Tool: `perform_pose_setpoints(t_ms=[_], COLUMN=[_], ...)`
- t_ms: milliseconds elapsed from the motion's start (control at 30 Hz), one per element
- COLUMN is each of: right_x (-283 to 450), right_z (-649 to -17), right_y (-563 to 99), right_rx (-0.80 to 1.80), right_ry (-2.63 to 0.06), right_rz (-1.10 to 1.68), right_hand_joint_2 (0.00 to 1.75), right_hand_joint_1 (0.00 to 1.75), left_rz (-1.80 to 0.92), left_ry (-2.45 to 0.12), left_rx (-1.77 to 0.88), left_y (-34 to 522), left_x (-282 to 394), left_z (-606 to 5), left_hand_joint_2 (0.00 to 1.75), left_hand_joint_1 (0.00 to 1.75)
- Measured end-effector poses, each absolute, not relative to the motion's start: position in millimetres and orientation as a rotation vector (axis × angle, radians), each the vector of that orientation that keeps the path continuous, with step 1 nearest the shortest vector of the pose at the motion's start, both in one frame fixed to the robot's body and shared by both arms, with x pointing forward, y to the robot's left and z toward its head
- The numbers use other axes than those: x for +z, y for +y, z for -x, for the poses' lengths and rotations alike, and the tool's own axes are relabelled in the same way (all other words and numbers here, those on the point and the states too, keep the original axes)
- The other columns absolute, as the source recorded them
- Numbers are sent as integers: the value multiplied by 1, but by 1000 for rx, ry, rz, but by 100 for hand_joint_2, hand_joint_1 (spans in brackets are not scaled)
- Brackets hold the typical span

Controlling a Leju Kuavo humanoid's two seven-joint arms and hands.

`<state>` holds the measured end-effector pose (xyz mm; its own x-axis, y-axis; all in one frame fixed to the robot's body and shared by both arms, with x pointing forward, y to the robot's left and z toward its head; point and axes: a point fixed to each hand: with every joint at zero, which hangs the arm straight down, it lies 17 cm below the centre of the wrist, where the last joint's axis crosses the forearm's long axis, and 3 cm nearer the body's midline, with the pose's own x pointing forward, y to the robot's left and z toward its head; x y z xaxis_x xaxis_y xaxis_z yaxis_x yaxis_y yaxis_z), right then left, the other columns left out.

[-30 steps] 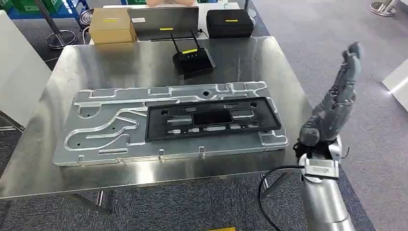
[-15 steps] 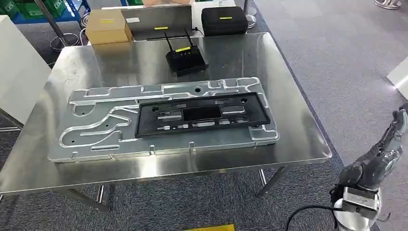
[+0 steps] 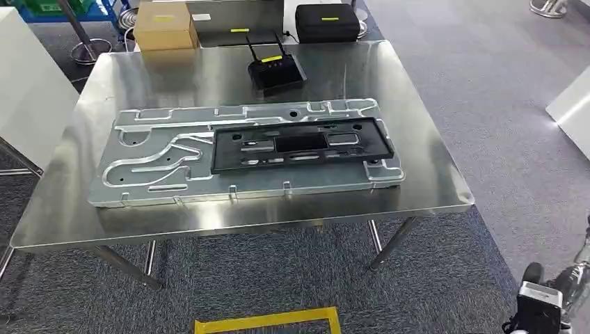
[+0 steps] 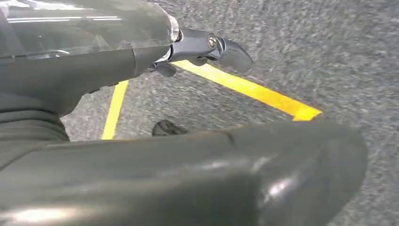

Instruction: Take the parts from the cabinet and place them on the table.

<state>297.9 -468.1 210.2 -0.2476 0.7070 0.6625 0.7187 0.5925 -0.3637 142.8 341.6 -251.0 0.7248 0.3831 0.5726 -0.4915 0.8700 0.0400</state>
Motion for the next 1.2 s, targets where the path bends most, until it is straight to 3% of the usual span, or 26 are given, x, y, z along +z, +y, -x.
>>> perform_pose_setpoints(t_ms=[533,900,1200], right_x=[167,42,-124], right_z=[-310,-274,-192], right_y=[-470,-521,-538], right_rx=[-79,-40,-89], right_ry=[-1893,-1511,-931], right_rz=[1048,1086,982], right_hand_joint_2=[0,0,0], right_hand_joint_1=[0,0,0], left_rz=[-226,-222,-194], left_ry=[-574,-589,-588], left_rx=[520,527,521], left_y=[347,347,335], left_x=[-252,-251,-251], left_z=[-136,-136,-143], left_hand_joint_2=[0,0,0], left_hand_joint_1=[0,0,0])
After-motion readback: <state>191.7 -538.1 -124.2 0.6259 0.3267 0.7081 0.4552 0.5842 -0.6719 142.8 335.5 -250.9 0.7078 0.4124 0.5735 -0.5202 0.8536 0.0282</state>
